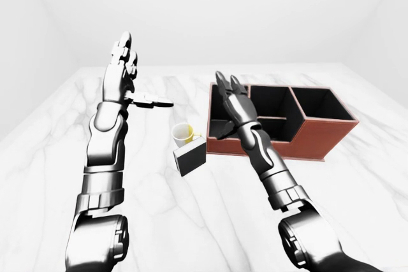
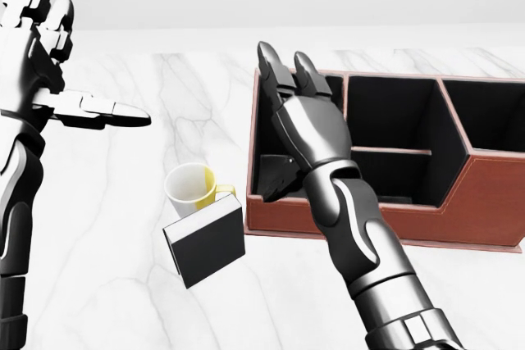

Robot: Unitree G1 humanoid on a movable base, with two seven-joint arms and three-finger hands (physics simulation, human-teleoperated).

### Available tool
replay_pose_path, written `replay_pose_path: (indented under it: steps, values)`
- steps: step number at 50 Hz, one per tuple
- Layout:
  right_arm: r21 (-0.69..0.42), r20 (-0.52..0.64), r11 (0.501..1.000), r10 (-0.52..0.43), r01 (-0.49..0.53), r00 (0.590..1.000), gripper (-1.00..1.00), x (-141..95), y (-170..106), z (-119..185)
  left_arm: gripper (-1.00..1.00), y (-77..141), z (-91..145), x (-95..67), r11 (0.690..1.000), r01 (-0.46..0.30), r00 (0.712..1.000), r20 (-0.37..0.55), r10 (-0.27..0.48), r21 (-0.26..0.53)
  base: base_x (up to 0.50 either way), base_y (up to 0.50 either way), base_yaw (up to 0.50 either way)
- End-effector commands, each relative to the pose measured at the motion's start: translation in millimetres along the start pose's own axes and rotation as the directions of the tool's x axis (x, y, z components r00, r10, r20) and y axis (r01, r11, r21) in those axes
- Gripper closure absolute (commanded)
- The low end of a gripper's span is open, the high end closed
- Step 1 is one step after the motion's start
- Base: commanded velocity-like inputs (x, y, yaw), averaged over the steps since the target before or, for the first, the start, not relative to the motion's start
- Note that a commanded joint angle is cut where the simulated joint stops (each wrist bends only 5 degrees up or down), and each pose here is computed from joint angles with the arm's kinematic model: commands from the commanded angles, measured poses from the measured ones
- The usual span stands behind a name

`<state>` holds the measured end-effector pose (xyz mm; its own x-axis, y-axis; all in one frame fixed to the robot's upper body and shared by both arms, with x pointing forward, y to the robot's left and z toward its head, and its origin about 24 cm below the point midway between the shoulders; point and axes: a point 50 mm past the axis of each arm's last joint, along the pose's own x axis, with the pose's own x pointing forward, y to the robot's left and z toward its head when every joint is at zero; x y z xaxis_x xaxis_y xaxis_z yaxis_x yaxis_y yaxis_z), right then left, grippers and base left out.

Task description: Pick up the book and place it in the caddy.

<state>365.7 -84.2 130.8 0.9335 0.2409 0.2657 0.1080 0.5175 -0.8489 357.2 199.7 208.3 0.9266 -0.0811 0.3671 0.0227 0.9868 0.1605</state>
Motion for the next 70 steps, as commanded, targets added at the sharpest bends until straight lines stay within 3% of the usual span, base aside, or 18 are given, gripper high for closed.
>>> replay_pose_path:
  steps: [1,27,42,70]
  values:
    - [-0.141,0.027,0.989,0.038,-0.034,0.999,-1.00,-7,24,7,-1.00,1,-1,-3.2,1.000,-0.004,1.000,0.001,0.004,-0.007,0.00,0.00,0.00]
    - [-0.293,0.121,0.955,0.093,-0.054,0.988,-1.00,-11,67,33,-1.00,3,-3,-4.6,1.000,-0.008,1.000,-0.003,0.008,-0.014,0.00,0.00,0.00]
    - [-0.362,0.174,0.924,0.193,-0.120,0.966,-1.00,-25,104,47,-1.00,9,-10,-8.7,0.999,-0.021,0.999,-0.028,0.021,-0.027,0.00,0.00,0.00]
    - [-0.427,0.216,0.885,0.298,-0.184,0.930,-1.00,-35,130,61,-1.00,14,-21,-12.1,0.998,-0.036,0.997,-0.070,0.033,-0.046,0.00,0.00,0.00]
